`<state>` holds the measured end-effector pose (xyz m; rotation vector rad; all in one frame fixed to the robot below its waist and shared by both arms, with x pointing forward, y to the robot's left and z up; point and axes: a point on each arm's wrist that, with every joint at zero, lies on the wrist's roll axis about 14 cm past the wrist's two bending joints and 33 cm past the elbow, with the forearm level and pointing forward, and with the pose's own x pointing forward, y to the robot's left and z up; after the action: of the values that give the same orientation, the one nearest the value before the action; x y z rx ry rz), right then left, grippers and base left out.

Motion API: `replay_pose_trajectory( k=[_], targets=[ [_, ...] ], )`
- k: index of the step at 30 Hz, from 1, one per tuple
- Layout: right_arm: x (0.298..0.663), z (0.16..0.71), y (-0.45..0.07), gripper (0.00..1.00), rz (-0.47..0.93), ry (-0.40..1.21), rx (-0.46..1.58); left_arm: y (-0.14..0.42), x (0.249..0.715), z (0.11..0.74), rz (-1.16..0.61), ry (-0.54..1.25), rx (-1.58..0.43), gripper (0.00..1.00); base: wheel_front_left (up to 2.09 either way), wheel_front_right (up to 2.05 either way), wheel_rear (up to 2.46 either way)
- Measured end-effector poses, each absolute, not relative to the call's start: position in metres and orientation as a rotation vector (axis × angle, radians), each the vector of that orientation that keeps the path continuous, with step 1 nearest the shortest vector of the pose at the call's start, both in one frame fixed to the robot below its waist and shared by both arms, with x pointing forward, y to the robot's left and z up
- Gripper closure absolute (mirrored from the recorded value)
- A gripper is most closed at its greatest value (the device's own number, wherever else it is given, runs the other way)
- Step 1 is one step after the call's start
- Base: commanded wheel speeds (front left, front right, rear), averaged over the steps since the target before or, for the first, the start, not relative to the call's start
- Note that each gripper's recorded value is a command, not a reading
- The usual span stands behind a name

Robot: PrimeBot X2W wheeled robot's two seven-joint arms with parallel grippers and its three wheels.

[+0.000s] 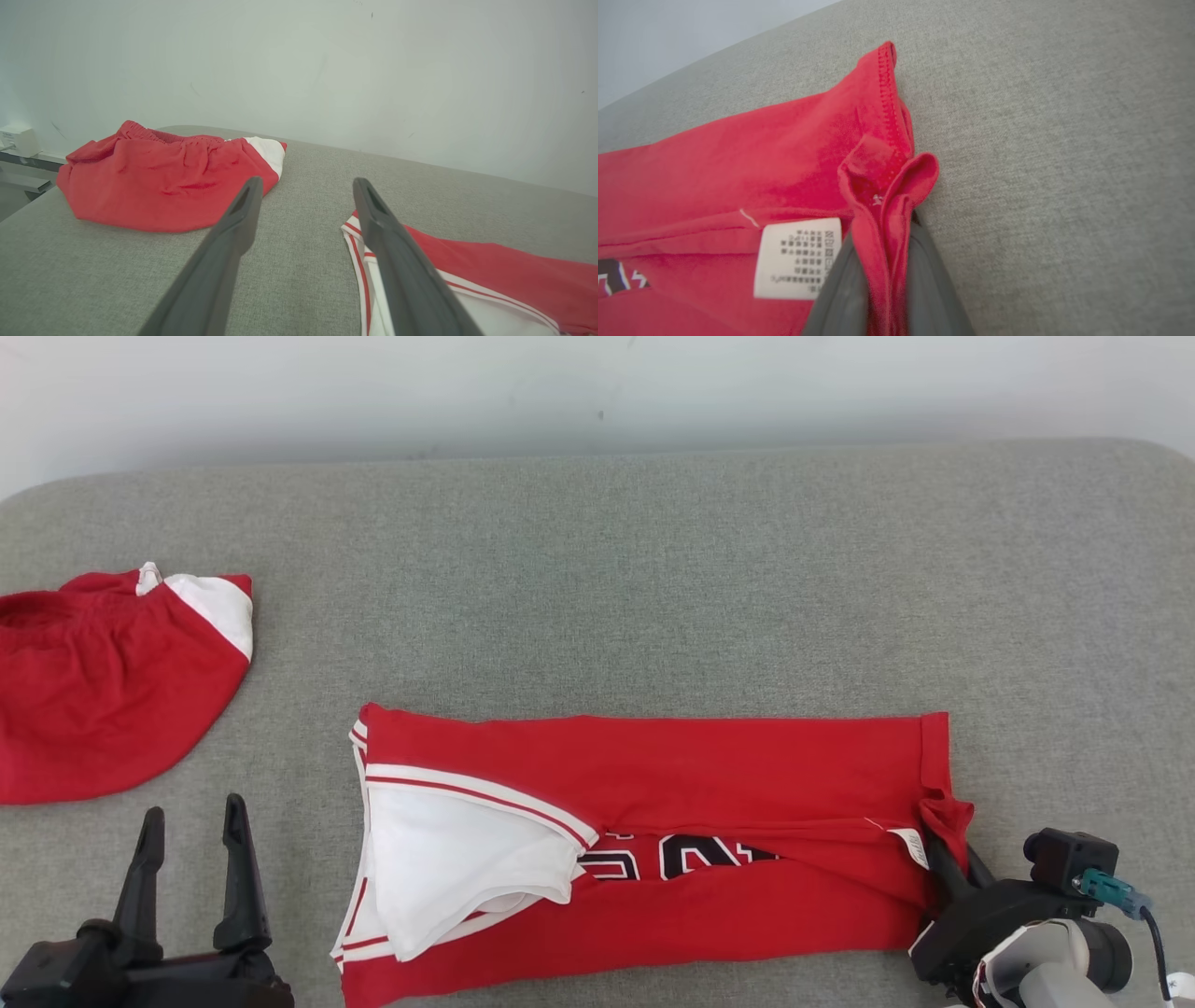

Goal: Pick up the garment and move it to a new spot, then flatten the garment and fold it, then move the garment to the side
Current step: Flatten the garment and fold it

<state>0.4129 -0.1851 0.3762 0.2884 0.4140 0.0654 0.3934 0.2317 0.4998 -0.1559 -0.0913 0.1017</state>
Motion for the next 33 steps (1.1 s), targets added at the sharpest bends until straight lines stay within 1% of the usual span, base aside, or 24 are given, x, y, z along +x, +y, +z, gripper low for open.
replay_pose_trajectory(
  k=[5, 8, 14, 18, 21, 23, 26, 33],
  targets=[
    [0.414, 0.382, -0.198, 1.0, 0.043, 0.393, 0.288, 0.231, 0.392, 0.502, 0.099, -0.095, -0.15, 0.0, 0.0, 0.0, 0.0],
    [0.415, 0.391, -0.226, 1.0, 0.0, 0.368, 0.257, 0.229, 0.39, 0.505, 0.09, -0.103, -0.141, 0.0, 0.0, 0.0, 0.0],
    [0.416, 0.422, -0.3, 1.0, -0.119, 0.298, 0.169, 0.227, 0.386, 0.511, 0.081, -0.118, -0.138, 0.0, 0.0, 0.0, 0.0],
    [0.419, 0.437, -0.309, 1.0, -0.128, 0.259, 0.154, 0.224, 0.386, 0.513, 0.072, -0.123, -0.142, 0.0, 0.0, 0.0, 0.0],
    [0.424, 0.445, -0.297, 1.0, -0.09, 0.229, 0.157, 0.221, 0.384, 0.51, 0.066, -0.116, -0.154, 0.0, 0.0, 0.0, 0.0],
    [0.428, 0.45, -0.278, 1.0, -0.045, 0.208, 0.166, 0.22, 0.384, 0.51, 0.063, -0.114, -0.162, 0.0, 0.0, 0.0, 0.0],
    [0.432, 0.459, -0.242, 1.0, 0.043, 0.176, 0.19, 0.218, 0.385, 0.51, 0.058, -0.115, -0.167, 0.0, 0.0, 0.0, 0.0],
    [0.429, 0.478, -0.156, 1.0, 0.241, 0.123, 0.261, 0.216, 0.383, 0.51, 0.057, -0.116, -0.178, 0.0, 0.0, 0.0, 0.0]
  ],
)
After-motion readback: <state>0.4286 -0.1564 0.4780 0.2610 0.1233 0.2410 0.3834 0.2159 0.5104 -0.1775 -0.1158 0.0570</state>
